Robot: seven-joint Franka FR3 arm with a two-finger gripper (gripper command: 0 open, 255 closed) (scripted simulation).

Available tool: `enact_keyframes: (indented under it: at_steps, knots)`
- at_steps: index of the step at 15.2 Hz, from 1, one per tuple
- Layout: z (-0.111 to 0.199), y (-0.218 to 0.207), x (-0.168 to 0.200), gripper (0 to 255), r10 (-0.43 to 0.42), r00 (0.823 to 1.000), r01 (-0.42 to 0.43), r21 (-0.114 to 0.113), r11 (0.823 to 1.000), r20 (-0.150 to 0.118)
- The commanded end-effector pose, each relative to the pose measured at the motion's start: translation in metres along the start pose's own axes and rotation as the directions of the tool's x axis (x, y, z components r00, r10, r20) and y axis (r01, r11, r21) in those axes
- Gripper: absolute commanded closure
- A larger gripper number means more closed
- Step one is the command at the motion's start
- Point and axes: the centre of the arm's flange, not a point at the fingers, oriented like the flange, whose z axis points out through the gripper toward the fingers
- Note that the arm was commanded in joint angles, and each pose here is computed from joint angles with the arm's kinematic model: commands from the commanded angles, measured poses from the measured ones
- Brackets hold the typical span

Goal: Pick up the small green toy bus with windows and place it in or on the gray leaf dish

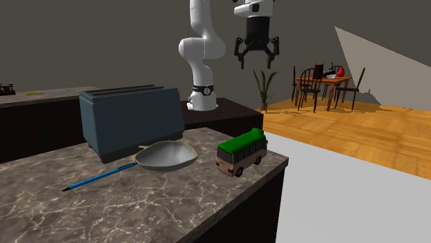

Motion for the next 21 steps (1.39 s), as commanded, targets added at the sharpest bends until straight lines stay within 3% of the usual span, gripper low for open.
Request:
enact_keyframes:
  at_steps: [1,5,9,14,19,20,21]
  knots:
    - [0.018,0.000,0.020,0,0.065,0.998,-0.065,-0.001,0.998,-0.008]
    - [0.050,-0.001,0.060,0,0.189,0.982,-0.189,-0.005,0.982,-0.022]
    - [0.082,0.003,0.100,0,0.310,0.950,-0.310,-0.006,0.951,-0.037]
    - [0.121,0.016,0.150,0,0.453,0.890,-0.454,-0.005,0.891,-0.055]
    - [0.158,0.036,0.197,0,0.586,0.807,-0.587,-0.002,0.809,-0.073]
    - [0.163,0.039,0.203,0,0.602,0.795,-0.604,-0.001,0.797,-0.075]
    - [0.168,0.040,0.204,0,0.602,0.795,-0.604,-0.001,0.797,-0.075]
